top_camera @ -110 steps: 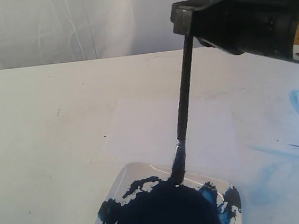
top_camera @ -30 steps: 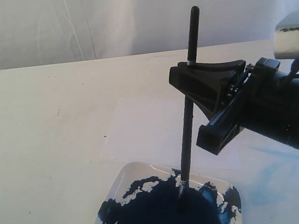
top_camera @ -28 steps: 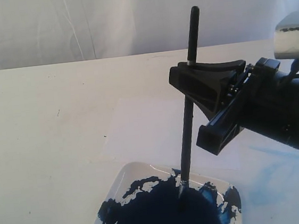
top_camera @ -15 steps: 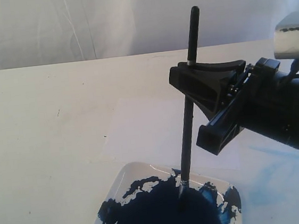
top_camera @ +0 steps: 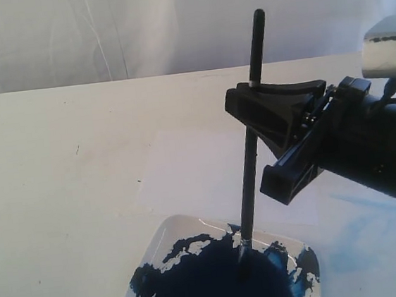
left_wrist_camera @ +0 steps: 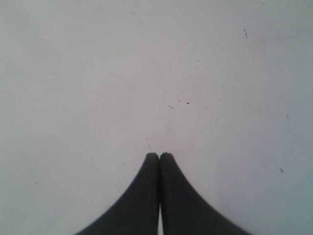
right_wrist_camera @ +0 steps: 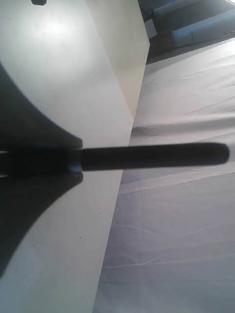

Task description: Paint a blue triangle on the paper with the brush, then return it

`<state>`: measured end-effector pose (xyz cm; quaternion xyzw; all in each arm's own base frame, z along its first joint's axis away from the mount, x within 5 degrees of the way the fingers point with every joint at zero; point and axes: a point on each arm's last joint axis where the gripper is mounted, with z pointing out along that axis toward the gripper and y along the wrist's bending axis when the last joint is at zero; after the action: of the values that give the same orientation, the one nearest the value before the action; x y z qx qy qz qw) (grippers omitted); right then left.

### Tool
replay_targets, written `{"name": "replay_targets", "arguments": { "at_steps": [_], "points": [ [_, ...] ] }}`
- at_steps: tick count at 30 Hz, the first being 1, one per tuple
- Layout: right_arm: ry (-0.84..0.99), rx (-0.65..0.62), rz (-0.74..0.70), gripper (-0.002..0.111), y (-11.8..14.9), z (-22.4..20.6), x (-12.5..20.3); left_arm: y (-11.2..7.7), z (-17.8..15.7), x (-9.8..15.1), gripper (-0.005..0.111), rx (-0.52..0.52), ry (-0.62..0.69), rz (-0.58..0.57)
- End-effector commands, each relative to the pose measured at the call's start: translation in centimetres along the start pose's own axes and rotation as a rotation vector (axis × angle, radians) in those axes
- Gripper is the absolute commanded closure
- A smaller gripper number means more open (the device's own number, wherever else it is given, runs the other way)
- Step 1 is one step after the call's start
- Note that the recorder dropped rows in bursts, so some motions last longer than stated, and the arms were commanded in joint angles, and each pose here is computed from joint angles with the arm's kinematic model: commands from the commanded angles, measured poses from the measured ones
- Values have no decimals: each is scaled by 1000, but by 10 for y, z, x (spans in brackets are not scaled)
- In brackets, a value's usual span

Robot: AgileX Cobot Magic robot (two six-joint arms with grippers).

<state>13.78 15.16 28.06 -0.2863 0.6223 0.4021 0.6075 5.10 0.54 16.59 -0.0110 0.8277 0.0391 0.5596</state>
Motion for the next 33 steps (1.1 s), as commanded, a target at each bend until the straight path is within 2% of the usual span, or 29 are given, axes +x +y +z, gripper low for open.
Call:
{"name": "replay_targets", "arguments": {
  "at_steps": [1, 16, 21, 26, 29, 32, 33],
  "points": [
    [-3, 10, 1, 108, -1, -1, -1, 0, 0, 1, 107, 3, 1, -7],
    [-3, 11, 3, 108, -1, -1, -1, 2, 0, 0, 107, -17, -8, 35],
    [-3, 10, 1, 108, -1, -1, -1, 2, 0, -6, 107, -28, -81, 71],
    [-3, 10, 1, 108, -1, -1, -1, 1, -2, -21, 107, -24, -243, 93],
    [-3, 10, 1, 108, -1, -1, -1, -1, -7, -35, 107, -10, -406, 87],
    [1, 12, 1, 108, -2, -1, 0, -4, -20, -56, 107, 13, -685, 92],
    [1, 12, 1, 108, -2, -1, 0, -4, -23, -60, 107, 17, -735, 92]
  ]
}}
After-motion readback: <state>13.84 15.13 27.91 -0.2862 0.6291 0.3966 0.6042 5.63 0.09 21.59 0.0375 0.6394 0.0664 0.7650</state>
